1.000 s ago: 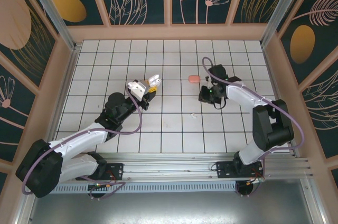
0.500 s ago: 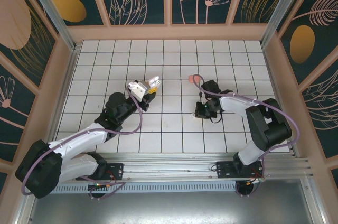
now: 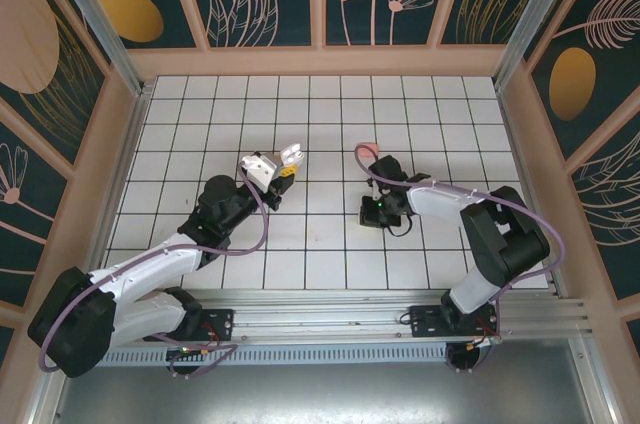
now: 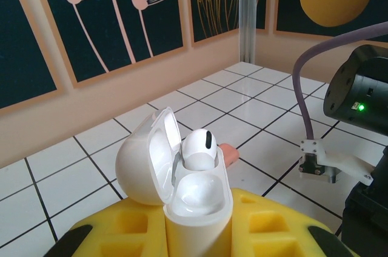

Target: Insert the wireless bluetooth earbuds into the charging case

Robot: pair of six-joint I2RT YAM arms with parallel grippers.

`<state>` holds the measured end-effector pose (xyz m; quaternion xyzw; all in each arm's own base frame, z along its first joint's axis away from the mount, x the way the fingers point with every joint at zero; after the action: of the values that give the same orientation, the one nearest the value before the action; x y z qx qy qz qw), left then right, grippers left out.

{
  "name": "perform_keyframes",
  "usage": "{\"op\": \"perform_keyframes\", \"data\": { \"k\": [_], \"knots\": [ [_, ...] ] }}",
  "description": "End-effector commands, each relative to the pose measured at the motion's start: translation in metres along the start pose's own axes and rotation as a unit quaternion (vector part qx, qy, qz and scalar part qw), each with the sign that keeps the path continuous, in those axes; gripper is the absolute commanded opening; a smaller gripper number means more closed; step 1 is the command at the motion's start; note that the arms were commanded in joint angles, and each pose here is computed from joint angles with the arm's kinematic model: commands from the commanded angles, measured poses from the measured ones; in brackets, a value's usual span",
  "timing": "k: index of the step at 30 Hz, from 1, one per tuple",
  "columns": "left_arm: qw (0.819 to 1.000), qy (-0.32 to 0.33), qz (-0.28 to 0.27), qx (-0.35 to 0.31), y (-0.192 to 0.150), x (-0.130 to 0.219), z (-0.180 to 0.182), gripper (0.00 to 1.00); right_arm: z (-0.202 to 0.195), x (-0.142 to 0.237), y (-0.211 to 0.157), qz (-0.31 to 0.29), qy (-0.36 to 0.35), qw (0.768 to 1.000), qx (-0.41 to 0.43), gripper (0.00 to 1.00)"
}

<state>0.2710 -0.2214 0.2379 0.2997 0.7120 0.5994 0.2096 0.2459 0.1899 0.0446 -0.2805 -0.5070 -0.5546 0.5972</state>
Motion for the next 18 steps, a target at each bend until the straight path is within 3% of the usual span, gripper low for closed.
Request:
{"op": "perform_keyframes", "data": {
  "k": [1,6,12,18],
  "knots": [
    [1.0,-0.004,-0.024,0.005,0.02,0.001,-0.003,0.0,0.0,0.021,0.008,-0.02,-0.022,0.999,-0.029,0.06],
    [1.0,-0.005,-0.022,0.005,0.017,0.001,-0.003,0.0,0.003,0.052,0.022,-0.072,-0.013,0.995,-0.072,0.08],
    [1.0,-0.017,-0.018,0.005,0.017,-0.003,-0.006,0.0,0.005,0.049,0.032,-0.079,0.022,0.993,-0.083,0.46],
    [0.999,-0.041,-0.01,0.024,0.013,-0.01,-0.012,0.0,-0.003,0.032,0.031,-0.049,0.015,0.994,-0.098,0.49]
  ]
}}
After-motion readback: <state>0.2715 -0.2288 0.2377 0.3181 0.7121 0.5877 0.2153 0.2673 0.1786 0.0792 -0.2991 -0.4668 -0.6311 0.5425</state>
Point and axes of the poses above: each hand's point on the last joint's axis, 136 mm out from that joint toward the fingers, its own x axis back along the fingers, its own z axis along the line the jaws close on, y = z × x, the point moved 3 cm from there along x, back along the fingers, and after that the axes turned 15 degrees about x, right-handed, at the moved point
